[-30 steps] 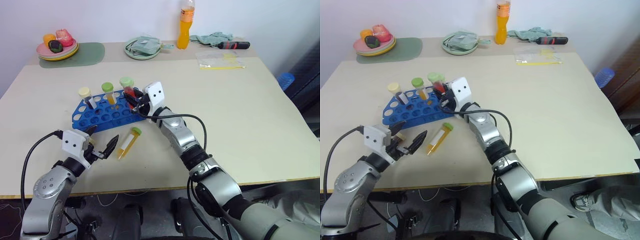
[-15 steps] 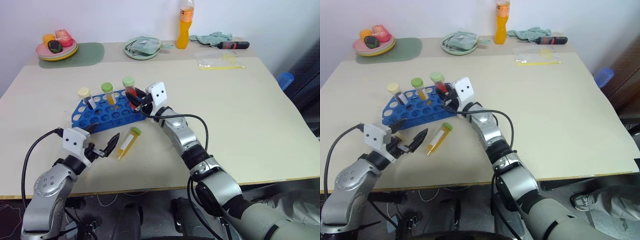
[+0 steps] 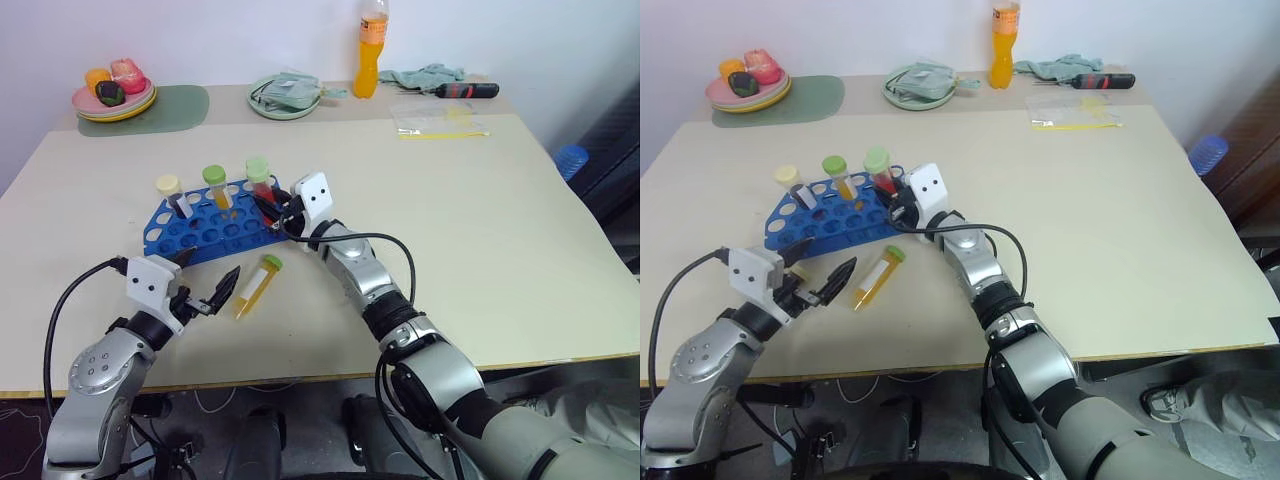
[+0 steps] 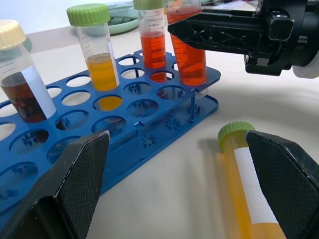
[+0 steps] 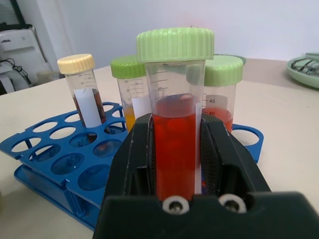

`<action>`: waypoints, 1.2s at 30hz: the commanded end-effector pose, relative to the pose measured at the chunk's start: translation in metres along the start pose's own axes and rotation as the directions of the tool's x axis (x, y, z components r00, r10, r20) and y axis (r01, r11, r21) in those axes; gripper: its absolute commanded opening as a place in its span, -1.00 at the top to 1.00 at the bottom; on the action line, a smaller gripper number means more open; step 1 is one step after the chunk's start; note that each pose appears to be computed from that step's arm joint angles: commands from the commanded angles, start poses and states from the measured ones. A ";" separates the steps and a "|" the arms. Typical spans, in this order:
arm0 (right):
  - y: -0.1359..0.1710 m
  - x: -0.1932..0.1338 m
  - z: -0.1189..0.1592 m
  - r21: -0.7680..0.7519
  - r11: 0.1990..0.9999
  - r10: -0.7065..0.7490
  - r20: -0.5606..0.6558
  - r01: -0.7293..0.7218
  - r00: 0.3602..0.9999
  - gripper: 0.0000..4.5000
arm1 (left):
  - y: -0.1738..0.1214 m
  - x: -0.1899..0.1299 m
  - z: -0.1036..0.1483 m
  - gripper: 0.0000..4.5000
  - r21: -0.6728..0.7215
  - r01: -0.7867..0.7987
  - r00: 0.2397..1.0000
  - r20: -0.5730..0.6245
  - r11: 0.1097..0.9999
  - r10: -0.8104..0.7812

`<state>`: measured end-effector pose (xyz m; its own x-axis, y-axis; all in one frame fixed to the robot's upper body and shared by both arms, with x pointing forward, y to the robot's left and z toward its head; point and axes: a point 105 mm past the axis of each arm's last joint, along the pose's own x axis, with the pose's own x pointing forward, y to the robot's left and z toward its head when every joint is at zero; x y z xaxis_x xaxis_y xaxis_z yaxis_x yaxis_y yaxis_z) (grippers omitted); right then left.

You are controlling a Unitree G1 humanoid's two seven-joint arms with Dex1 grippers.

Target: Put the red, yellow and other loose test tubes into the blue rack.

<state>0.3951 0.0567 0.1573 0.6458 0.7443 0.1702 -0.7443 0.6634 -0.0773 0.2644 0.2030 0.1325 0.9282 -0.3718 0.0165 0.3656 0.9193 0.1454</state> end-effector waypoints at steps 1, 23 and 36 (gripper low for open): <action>0.015 0.010 0.013 0.014 1.000 0.027 0.057 -0.028 0.998 0.68 | -0.004 0.000 0.010 -1.00 0.021 0.010 0.999 0.033 1.000 -0.011; -0.010 -0.104 0.067 -0.255 0.887 0.386 -0.052 -0.386 0.921 -0.87 | -0.038 0.032 0.011 -1.00 0.008 0.172 0.767 -0.628 0.985 -0.129; 0.020 -0.150 0.055 -0.217 0.762 0.559 -0.255 -0.610 0.789 -0.89 | -0.055 0.058 0.004 -0.89 -0.080 0.150 0.683 -0.712 0.986 -0.161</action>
<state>0.2809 -0.0490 0.1758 0.1539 0.9730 -0.1719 -0.9383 0.0894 -0.3341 0.2975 0.1351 0.1224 0.6176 -0.2997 -0.7272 0.4966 0.8655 0.0650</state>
